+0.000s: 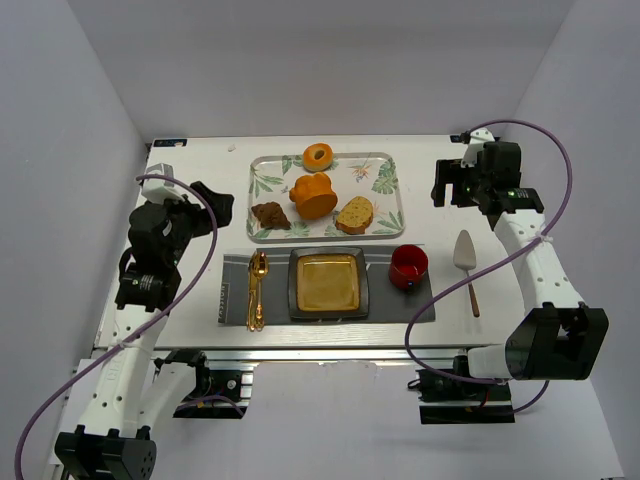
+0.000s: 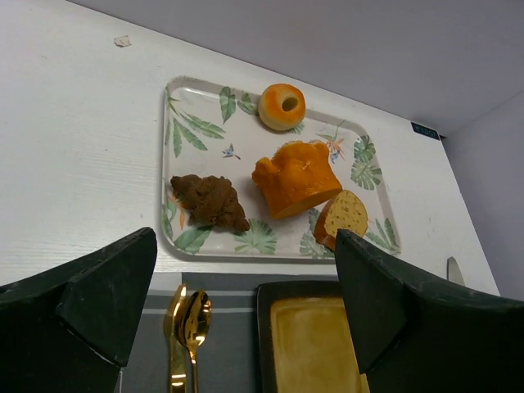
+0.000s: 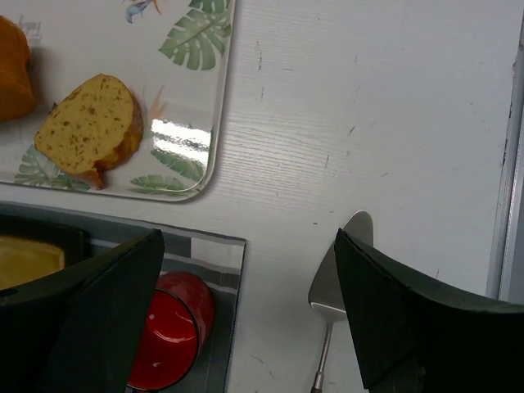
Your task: Place the bread
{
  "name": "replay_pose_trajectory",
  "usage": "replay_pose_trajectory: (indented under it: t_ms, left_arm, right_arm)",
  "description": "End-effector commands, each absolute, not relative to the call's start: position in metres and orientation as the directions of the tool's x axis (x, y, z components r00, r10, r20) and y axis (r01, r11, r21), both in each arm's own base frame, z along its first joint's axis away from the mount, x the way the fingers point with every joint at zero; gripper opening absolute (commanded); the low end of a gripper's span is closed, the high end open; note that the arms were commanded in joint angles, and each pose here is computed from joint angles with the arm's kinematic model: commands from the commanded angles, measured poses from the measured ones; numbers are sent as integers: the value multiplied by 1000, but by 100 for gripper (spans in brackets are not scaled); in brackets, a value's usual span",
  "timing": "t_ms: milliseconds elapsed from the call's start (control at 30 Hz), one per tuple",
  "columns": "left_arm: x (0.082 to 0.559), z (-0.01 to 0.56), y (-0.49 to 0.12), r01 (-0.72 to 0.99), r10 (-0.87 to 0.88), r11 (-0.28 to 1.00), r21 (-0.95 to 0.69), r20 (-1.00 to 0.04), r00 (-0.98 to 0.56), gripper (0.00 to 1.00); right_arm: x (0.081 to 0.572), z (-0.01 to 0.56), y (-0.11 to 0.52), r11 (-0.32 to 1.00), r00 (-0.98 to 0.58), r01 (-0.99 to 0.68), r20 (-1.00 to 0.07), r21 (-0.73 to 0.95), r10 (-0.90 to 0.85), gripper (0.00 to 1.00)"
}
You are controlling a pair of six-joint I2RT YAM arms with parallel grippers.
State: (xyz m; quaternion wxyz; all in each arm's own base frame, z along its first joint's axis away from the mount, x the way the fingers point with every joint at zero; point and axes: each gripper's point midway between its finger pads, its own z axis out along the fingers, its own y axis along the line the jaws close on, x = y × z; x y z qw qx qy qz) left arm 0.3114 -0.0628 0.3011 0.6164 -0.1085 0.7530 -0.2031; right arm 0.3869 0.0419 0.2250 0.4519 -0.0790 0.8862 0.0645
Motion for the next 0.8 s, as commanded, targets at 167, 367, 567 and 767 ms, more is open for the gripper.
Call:
replay_pose_trajectory:
  t_ms: [167, 367, 567, 767]
  left_arm:
    - [304, 306, -74, 146, -426, 875, -462, -876, -225, 84]
    - [298, 303, -80, 169, -438, 859, -483, -865, -245, 26]
    - [292, 294, -84, 193, -439, 849, -492, -860, -260, 88]
    - [286, 284, -87, 205, -426, 849, -487, -861, -280, 92]
  right_arm:
    - [365, 242, 70, 826, -408, -554, -831, -104, -378, 89]
    - [331, 218, 82, 721, -368, -684, -799, -114, -476, 89]
    - [317, 205, 78, 796, -458, -605, -808, -22, -371, 68]
    - [302, 155, 33, 899, -630, -436, -729, 48, -267, 39]
